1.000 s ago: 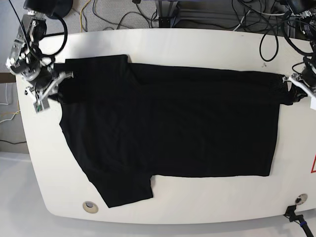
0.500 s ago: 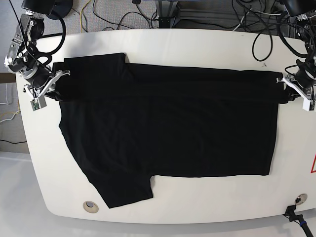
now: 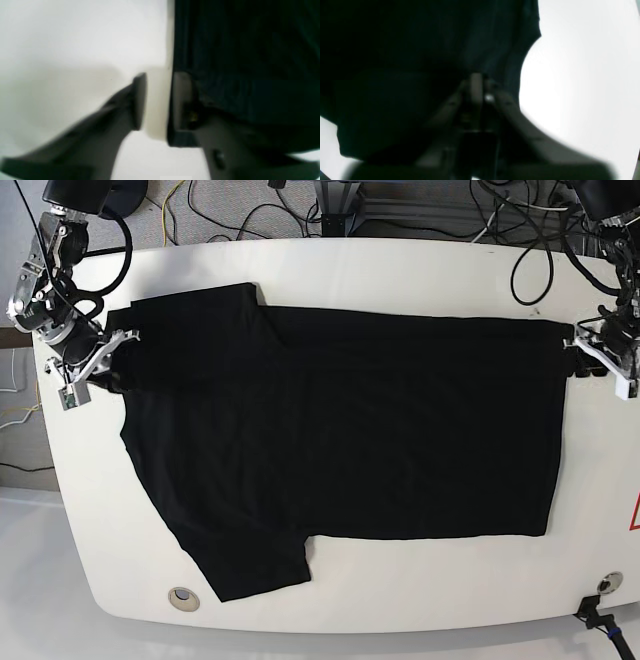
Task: Fold the T-shirt properly
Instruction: 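Lower the shoulder edge back onto the table with both grippers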
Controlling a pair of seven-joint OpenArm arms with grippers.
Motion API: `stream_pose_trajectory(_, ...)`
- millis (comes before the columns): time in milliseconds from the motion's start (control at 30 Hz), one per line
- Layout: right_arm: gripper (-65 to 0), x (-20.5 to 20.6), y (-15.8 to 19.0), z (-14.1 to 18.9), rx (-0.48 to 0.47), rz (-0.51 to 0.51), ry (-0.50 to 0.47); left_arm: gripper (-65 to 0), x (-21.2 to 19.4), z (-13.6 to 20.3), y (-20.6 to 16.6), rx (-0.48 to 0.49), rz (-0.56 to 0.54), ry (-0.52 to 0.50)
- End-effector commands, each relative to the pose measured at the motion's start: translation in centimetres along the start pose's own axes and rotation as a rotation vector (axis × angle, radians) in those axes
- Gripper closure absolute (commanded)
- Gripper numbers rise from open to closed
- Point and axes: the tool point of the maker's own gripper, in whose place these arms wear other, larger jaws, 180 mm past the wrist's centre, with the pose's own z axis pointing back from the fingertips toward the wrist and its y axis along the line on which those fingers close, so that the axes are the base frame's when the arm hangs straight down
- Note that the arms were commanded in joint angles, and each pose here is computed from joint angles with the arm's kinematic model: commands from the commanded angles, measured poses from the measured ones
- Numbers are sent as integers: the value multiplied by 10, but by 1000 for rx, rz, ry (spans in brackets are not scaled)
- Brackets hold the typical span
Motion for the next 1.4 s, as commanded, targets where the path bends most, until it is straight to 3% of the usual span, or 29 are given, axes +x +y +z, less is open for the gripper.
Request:
stream_pose_trajectory(0,-27,14,-1,7,4,12,-53,-194,19,2,1,4,-41,-64)
stream_pose_trajectory(267,-27,16,-3,7,-8,9,-56,-212,19,1,1,2,-48,-59)
stream_pose_trajectory(433,-245,15,-10,8,-53,-47,-61,-221,20,1,4,9,-50,-64)
stream_pose_trajectory(633,-210,10,-3,17,-58,-52,-61,-220,20,4,3,7,-45,-69)
stream_pose_trajectory(733,-107,-3,9,24,-47,-40,-38,-199,10,14,2,15,-54,-52)
stream_pose_trajectory(833,0,-13,16,27,-34,-42,-16,-105,0,20,0,9,-48,-19)
stream_pose_trajectory(867,0,-19,17,27,-32,-47,-4,-76,-4,21,-3,1,-42,-8)
stream_pose_trajectory(900,-27,-6,12,25,-42,-37,-27,-187,1,18,1,17,-45,-31)
stream_pose_trajectory(1100,-44,-8,12,23,-38,-38,-14,-197,-3,14,-7,-4,-55,-11)
stream_pose_trajectory(1267,-189,-8,16,24,-13,-55,-13,-206,-7,11,-11,-14,-46,-1)
stream_pose_trajectory(1367,-220,-6,22,25,4,-67,-27,-202,-7,11,-13,-18,-42,-2)
